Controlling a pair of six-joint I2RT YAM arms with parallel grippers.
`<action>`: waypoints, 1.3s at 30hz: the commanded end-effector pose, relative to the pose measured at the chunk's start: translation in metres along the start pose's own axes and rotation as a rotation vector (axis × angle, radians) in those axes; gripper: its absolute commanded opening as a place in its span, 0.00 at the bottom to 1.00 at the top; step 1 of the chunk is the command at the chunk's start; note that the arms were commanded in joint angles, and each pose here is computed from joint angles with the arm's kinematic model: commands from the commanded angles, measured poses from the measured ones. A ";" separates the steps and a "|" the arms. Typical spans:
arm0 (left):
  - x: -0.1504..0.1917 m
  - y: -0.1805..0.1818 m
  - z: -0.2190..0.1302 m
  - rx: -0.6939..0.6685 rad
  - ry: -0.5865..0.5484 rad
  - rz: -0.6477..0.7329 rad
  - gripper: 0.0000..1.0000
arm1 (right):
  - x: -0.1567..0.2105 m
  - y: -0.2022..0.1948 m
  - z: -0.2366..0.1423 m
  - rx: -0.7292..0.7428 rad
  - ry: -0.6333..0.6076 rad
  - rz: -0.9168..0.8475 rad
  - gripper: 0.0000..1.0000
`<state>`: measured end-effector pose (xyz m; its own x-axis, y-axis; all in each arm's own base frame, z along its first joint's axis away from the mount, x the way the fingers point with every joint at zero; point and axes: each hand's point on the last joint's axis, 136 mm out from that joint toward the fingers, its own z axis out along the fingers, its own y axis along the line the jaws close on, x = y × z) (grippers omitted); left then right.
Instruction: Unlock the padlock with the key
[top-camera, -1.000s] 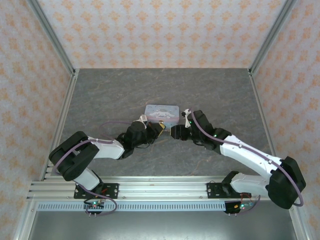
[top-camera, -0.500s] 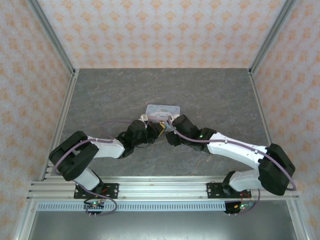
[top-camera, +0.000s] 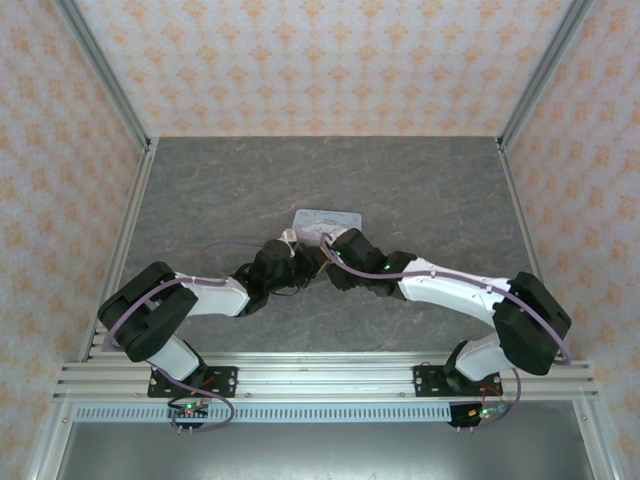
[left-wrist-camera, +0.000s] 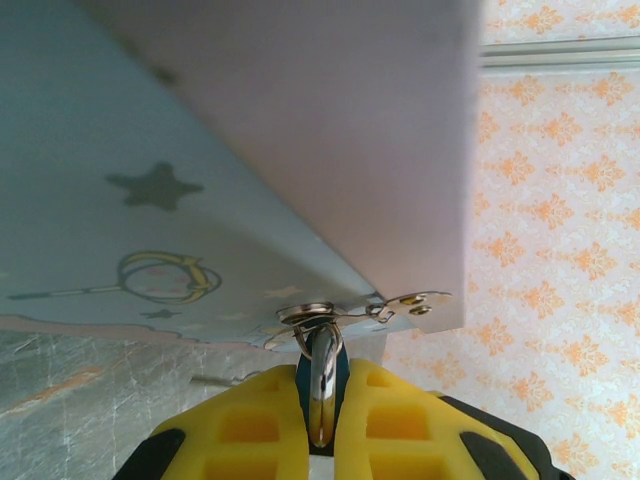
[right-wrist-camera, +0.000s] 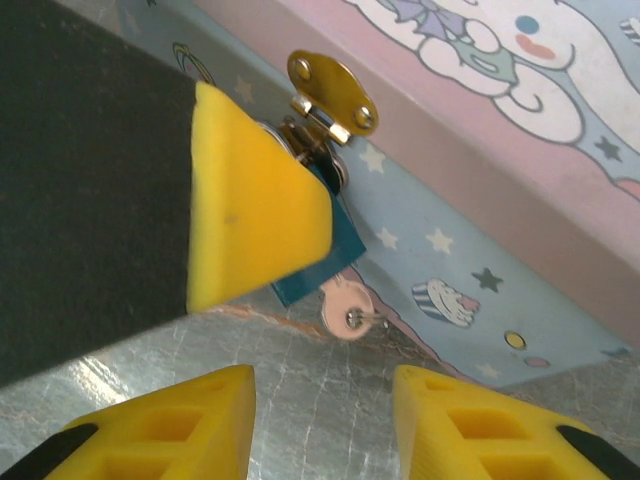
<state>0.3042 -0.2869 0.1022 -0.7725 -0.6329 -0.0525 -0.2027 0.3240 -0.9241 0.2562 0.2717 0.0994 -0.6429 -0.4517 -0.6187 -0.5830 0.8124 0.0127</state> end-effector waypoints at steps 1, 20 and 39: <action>-0.003 -0.020 0.002 0.049 0.004 0.031 0.00 | -0.014 -0.002 0.002 0.031 -0.031 -0.021 0.39; 0.000 -0.015 0.001 0.046 0.013 0.029 0.00 | -0.030 -0.003 0.010 0.042 -0.057 0.031 0.13; -0.001 0.015 0.002 -0.095 0.012 0.134 0.00 | -0.018 -0.021 -0.038 -0.125 -0.170 0.393 0.63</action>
<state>0.3037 -0.2810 0.0907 -0.7824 -0.6147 -0.0996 -0.1968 0.3959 -0.8970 0.2624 0.2541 0.1342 -0.7298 -0.1446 -0.6682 -0.4362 0.8511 0.2922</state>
